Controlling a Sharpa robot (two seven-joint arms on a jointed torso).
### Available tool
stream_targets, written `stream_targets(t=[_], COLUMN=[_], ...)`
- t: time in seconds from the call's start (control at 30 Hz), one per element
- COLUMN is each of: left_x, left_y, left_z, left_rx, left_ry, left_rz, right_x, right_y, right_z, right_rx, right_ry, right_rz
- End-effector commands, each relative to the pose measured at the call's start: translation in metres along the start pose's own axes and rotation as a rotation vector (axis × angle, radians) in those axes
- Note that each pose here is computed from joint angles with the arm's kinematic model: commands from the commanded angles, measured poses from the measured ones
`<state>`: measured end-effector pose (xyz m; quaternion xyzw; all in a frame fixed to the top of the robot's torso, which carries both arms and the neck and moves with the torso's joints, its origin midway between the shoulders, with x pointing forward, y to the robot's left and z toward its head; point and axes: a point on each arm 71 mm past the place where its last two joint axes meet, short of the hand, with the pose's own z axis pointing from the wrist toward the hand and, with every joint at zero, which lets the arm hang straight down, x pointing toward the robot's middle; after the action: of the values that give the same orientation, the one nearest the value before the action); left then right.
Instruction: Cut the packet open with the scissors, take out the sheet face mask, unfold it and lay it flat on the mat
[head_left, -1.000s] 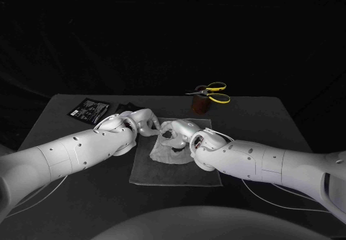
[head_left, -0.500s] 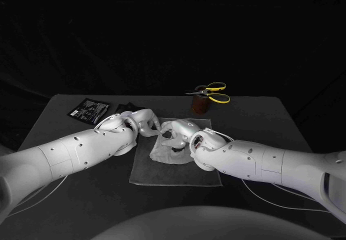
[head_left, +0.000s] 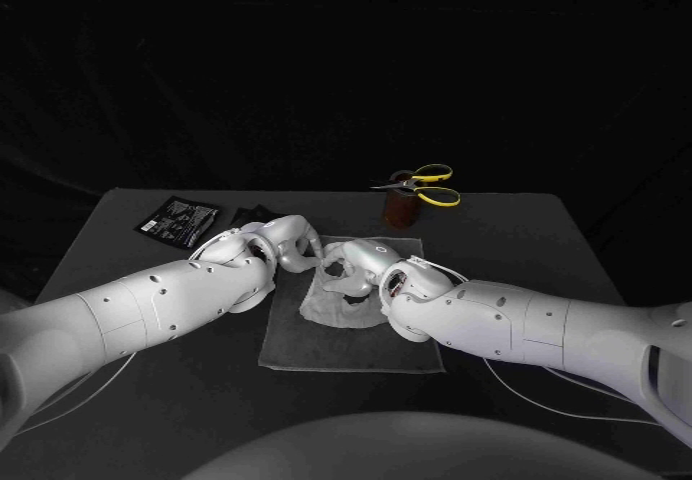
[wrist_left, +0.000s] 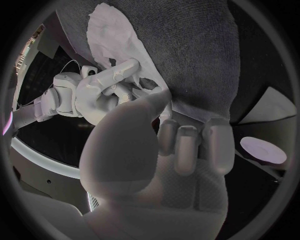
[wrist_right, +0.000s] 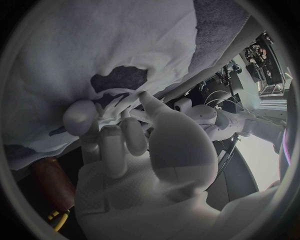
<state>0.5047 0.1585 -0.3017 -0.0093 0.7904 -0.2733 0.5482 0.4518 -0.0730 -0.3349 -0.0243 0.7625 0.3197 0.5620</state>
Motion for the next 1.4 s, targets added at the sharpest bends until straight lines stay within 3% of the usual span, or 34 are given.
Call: stream_targets(t=[0.03,0.23,0.7,1.4], left_x=[-0.0045,-0.0067,-0.0048,-0.0235], left_y=[-0.0011,0.0030,0.0137,0.0329], left_z=[-0.0006,-0.0029,-0.0056,-0.0072], left_rx=[0.024,0.013,-0.047,-0.087], left_ry=[-0.046,-0.038,0.041,-0.131], left_rz=[-0.001,0.006,0.029,0.009], right_x=[0.012,0.012,0.012,0.011], right_y=[-0.016,-0.017,-0.018,-0.020], right_z=[-0.005,-0.006,-0.006,-0.007], right_rx=[0.086,0.089,0.094,0.098], right_ry=[0.083,0.082,0.082,0.084], right_rz=[-0.030,-0.032,-0.035,-0.037])
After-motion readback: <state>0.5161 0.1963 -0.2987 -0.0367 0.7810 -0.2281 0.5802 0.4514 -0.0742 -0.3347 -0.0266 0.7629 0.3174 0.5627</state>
